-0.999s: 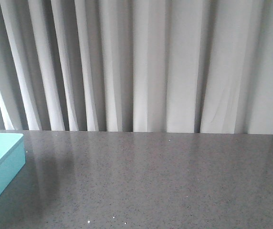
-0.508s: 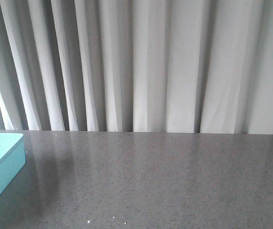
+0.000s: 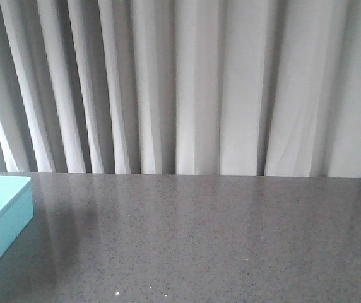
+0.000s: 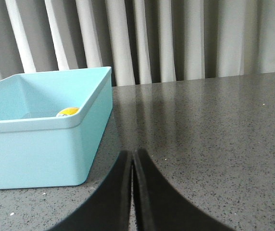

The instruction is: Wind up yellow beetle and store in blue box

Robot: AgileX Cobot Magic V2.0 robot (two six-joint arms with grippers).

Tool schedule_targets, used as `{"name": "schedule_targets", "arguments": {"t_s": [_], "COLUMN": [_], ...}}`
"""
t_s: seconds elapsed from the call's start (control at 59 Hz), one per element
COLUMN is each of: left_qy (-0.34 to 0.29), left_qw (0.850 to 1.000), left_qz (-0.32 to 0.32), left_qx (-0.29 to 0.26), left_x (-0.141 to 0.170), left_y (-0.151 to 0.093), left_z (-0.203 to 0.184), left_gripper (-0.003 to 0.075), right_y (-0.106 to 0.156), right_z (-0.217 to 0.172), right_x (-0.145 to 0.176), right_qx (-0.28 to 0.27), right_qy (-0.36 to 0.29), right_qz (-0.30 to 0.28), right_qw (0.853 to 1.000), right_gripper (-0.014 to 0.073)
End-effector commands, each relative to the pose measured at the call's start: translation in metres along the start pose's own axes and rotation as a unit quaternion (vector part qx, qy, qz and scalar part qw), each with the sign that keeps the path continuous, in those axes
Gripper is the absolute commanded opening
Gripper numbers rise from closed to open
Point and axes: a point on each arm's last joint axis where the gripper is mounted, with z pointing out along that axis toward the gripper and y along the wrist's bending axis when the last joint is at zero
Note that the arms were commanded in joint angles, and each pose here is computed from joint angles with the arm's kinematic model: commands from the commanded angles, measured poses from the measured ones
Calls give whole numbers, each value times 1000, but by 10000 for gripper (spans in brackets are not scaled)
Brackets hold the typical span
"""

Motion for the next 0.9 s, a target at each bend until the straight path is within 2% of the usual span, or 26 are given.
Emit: {"name": "schedule_targets", "arguments": {"t_s": [0.0, 0.881], "left_qy": [-47, -47], "left_qw": [999, 999], "left_qz": [-6, -6], "left_qx": [1, 1], "left_x": [-12, -12], "left_y": [0, 0], "left_z": [-2, -2], "left_gripper": [-6, -6], "right_y": [-1, -1], "right_z": [-1, -1], "right_x": [-5, -5], "right_qx": [3, 3], "right_qy": [-38, -35], "right_qz": [4, -1], "right_qw": [999, 999], "right_gripper": [162, 162]}}
